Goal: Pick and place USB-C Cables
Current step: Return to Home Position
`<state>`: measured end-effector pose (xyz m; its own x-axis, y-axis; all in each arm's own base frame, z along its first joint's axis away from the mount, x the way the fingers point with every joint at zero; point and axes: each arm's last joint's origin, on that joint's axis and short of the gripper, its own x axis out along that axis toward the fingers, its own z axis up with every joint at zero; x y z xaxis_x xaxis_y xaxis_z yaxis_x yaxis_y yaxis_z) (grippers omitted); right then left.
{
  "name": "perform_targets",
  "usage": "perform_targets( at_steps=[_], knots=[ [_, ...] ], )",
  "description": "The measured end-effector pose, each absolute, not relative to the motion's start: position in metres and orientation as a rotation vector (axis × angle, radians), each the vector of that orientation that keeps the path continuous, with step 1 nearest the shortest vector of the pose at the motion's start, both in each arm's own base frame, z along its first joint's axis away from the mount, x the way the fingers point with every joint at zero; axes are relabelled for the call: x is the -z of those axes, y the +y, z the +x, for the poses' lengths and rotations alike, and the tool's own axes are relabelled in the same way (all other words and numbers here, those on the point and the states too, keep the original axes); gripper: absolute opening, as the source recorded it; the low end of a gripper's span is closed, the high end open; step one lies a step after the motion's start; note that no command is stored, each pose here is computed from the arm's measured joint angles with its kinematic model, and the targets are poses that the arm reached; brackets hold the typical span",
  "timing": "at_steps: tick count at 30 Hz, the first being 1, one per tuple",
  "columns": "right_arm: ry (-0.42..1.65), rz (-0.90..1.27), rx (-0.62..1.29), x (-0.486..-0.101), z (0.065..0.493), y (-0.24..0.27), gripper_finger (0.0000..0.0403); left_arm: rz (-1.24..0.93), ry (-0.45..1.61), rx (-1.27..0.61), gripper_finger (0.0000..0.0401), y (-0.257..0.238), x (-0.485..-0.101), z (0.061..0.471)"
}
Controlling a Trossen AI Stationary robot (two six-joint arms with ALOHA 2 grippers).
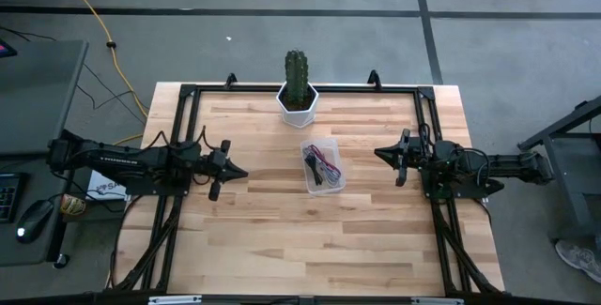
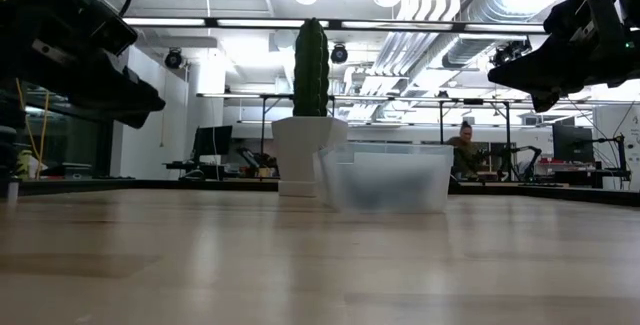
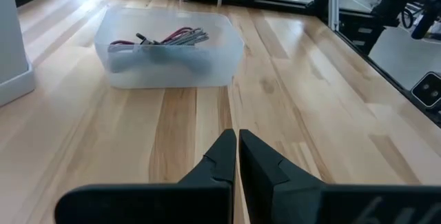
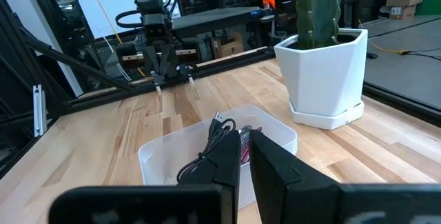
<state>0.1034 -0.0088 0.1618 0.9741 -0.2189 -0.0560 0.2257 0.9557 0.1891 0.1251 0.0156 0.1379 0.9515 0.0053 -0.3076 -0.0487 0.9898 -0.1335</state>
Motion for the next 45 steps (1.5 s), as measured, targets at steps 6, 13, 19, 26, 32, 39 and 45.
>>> perform_targets(
  at_steps=[6,13,19,26,32,39,45],
  knots=[
    [0.035,0.196,0.226,-0.162,0.103,-0.009,0.0024,-0.140,0.310,-0.028,0.0000,0.016,-0.138,0.125],
    [0.035,0.196,0.225,-0.162,0.103,-0.009,0.0024,-0.134,0.290,-0.013,0.0000,0.014,-0.140,0.124],
    [0.035,0.196,0.225,-0.162,0.103,-0.009,0.0024,-0.119,0.210,0.018,0.0000,0.009,-0.149,0.121],
    [0.035,0.196,0.225,-0.162,0.103,-0.009,0.0024,-0.100,0.084,0.076,0.0000,0.003,-0.162,0.114],
    [0.035,0.196,0.225,-0.162,0.103,-0.009,0.0024,0.019,0.054,0.123,0.0000,-0.002,-0.163,0.103],
    [0.035,0.196,0.226,-0.162,0.103,-0.009,0.0024,0.029,-0.037,0.145,0.0000,-0.006,-0.170,0.097],
    [0.035,0.196,0.226,-0.162,0.103,-0.009,0.0024,0.022,-0.040,0.117,0.0000,-0.005,-0.170,0.097]
  ],
)
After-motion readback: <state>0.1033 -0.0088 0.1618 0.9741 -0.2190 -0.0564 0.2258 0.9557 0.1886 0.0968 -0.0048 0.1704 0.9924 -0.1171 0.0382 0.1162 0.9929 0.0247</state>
